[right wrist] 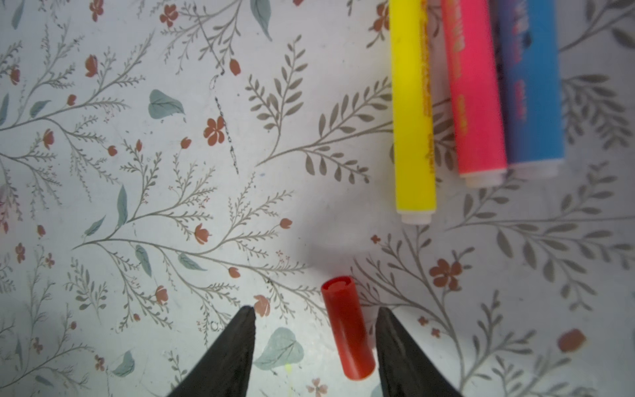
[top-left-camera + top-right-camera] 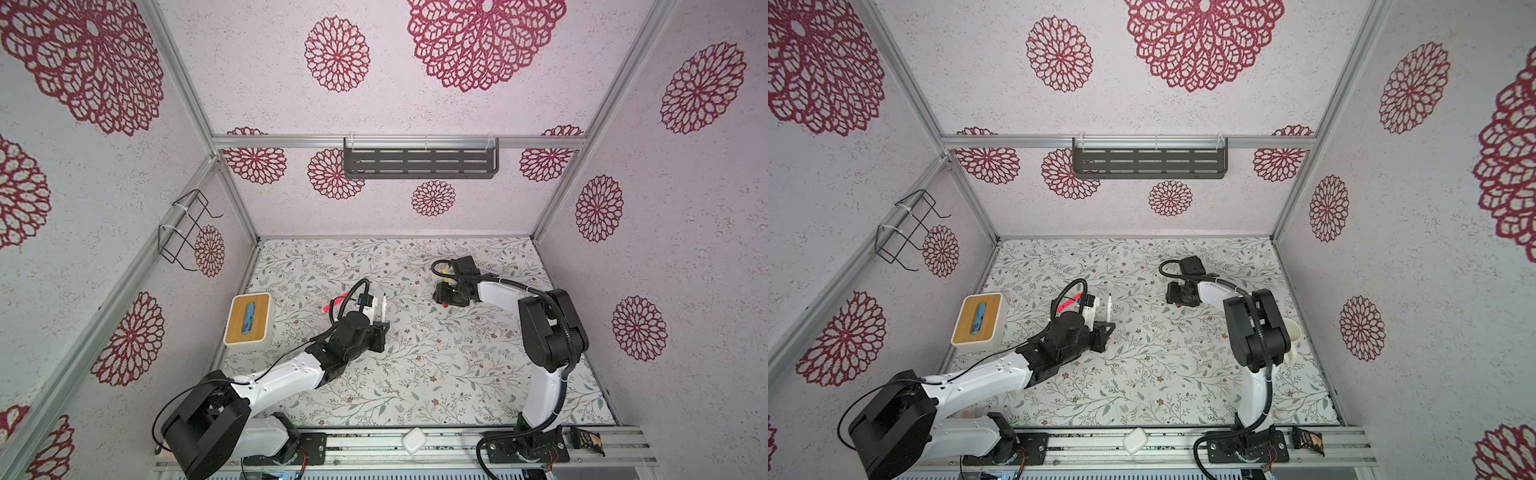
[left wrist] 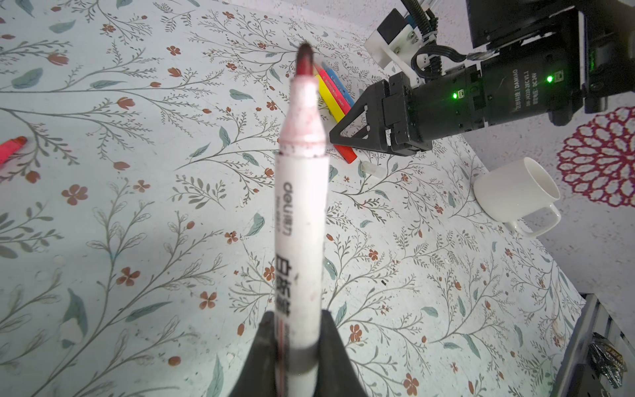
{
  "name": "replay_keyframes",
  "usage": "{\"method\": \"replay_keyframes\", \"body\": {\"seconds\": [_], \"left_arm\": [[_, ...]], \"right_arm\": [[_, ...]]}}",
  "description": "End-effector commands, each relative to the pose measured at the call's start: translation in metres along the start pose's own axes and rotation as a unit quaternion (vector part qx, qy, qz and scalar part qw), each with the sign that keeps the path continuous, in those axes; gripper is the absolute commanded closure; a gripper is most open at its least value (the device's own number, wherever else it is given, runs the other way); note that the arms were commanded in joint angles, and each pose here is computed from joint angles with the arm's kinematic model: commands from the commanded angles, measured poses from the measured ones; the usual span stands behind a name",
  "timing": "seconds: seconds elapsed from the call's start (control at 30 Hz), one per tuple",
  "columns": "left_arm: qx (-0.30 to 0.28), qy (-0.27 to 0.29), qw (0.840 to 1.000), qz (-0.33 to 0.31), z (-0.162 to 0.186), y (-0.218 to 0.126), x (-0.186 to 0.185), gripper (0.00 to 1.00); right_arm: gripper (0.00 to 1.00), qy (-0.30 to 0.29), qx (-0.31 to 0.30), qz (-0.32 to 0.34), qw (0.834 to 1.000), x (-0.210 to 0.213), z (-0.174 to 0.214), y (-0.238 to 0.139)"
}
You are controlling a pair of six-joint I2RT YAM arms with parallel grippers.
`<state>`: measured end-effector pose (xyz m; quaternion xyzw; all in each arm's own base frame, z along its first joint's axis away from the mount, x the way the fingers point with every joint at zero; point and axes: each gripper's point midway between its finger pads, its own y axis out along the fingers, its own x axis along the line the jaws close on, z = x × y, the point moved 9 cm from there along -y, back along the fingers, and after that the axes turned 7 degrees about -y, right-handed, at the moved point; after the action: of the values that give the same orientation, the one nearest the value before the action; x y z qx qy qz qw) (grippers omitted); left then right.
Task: Insert the pens into the pen caps
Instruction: 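Move the right gripper down to the red cap while the left holds the marker, then close the right gripper on the red cap and lift it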
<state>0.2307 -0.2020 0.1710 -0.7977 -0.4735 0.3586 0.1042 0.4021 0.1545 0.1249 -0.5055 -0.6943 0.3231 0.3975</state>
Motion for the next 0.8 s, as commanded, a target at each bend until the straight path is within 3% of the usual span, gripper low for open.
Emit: {"method": "replay_keyframes", "body": {"seconds": [0.0,0.33,0.77], "left_arm": [[-0.010,0.006,1.000,-0.006,-0.003,-0.004,0.003,1.00],[-0.009,0.006,1.000,-0.007,-0.002,-0.007,0.004,1.00],[-0.009,0.005,1.000,-0.011,-0.002,-0.007,0.005,1.00]], "right_arm": [[0.46,-0.032,0.009,0.051,0.998,0.003,-0.007,-0.004],[0.59,-0.075,0.043,0.092,0.992,0.003,-0.009,0.000],[0.60,-0.092,0.066,0.101,0.988,0.001,-0.007,0.010]]}}
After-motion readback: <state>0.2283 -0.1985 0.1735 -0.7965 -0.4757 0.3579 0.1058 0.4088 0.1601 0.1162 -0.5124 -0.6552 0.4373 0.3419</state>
